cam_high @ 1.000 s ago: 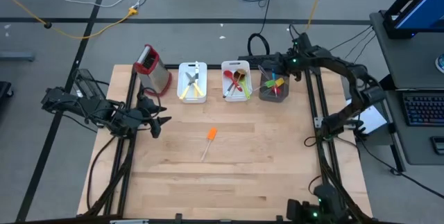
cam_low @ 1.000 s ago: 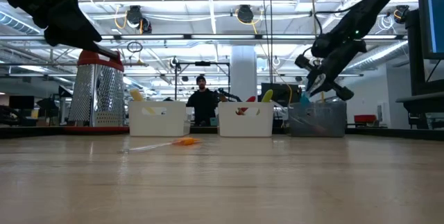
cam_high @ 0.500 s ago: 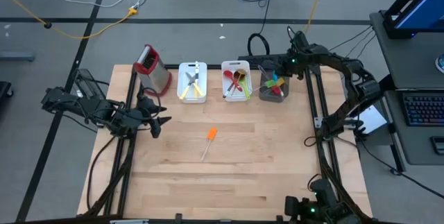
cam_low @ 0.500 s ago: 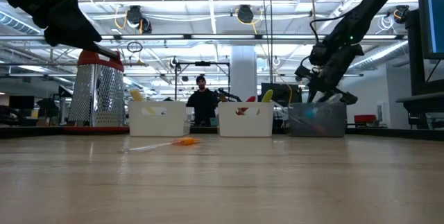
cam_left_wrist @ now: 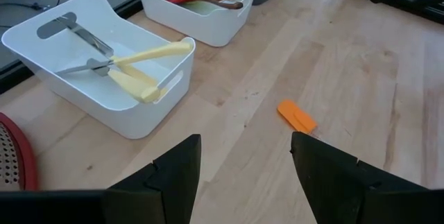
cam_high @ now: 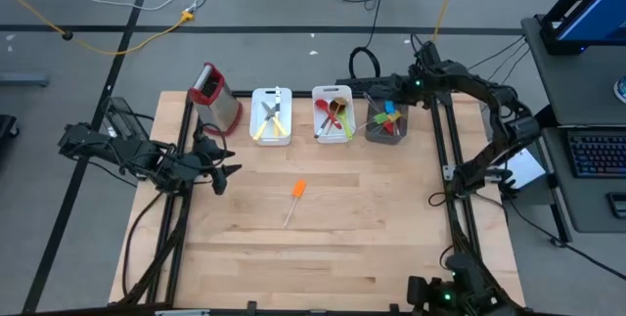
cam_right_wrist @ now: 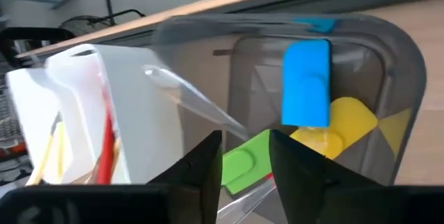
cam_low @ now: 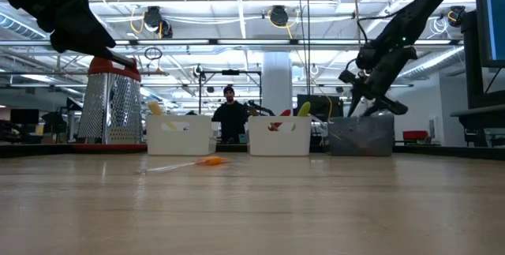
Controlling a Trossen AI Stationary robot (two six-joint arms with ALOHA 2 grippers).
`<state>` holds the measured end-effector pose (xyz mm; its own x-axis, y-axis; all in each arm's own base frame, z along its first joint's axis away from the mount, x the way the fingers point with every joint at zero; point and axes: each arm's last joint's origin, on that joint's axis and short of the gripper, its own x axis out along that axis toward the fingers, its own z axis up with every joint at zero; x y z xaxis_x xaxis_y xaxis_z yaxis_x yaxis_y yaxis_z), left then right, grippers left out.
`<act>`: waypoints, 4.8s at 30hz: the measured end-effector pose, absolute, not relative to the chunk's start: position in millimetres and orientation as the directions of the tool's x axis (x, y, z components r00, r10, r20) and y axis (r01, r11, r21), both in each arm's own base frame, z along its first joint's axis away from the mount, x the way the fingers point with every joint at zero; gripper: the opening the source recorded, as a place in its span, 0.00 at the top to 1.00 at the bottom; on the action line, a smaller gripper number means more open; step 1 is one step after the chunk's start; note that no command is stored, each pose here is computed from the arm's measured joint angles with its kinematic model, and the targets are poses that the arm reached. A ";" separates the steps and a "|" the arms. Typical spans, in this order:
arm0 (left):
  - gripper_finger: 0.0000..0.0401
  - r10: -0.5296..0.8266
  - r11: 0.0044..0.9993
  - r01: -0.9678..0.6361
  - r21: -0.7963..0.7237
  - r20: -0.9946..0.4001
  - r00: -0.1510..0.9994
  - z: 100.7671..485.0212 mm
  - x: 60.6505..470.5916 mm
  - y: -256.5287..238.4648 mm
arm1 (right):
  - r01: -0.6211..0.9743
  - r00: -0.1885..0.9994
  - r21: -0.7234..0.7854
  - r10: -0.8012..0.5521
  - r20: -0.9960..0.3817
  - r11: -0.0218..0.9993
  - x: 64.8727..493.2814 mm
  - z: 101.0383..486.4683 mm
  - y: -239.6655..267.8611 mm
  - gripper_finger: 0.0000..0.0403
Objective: Pick & Place Kitchen Items
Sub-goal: Put the orange spatula into the black bin
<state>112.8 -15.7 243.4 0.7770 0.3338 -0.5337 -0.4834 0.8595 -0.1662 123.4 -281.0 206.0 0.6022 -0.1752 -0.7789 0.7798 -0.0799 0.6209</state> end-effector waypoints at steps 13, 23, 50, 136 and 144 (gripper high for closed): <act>0.43 0.235 0.882 -0.394 -0.258 -0.485 0.843 250.7 118.8 -19.7 | 0.794 0.602 0.540 -0.248 -0.759 0.279 120.3 268.2 -228.9 0.98; 0.43 0.213 0.862 -0.329 -0.385 -0.314 0.925 268.5 129.1 -22.5 | 0.710 0.690 0.485 -0.370 -0.622 0.510 114.8 285.5 -160.8 1.00; 0.43 0.177 0.903 -0.393 -0.177 -0.679 0.712 278.7 258.0 -58.3 | 0.049 0.984 0.399 -0.113 0.138 0.915 93.8 197.3 -67.4 1.00; 0.43 0.173 0.286 -0.903 -0.322 -0.909 0.379 219.2 356.9 -5.4 | 0.469 0.877 0.222 -0.480 -0.006 0.855 76.8 177.3 -53.7 1.00; 0.35 0.118 0.357 -0.848 -0.393 -0.881 0.458 219.4 366.9 -0.4 | 0.466 0.878 0.218 -0.478 0.000 0.857 76.8 177.9 -53.6 1.00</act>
<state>366.9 -0.4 219.4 0.4579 0.1182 -0.8811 -0.8477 0.3568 -0.3926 76.8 -53.6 177.9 0.8784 -0.4779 0.0005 0.4664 0.8574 0.2177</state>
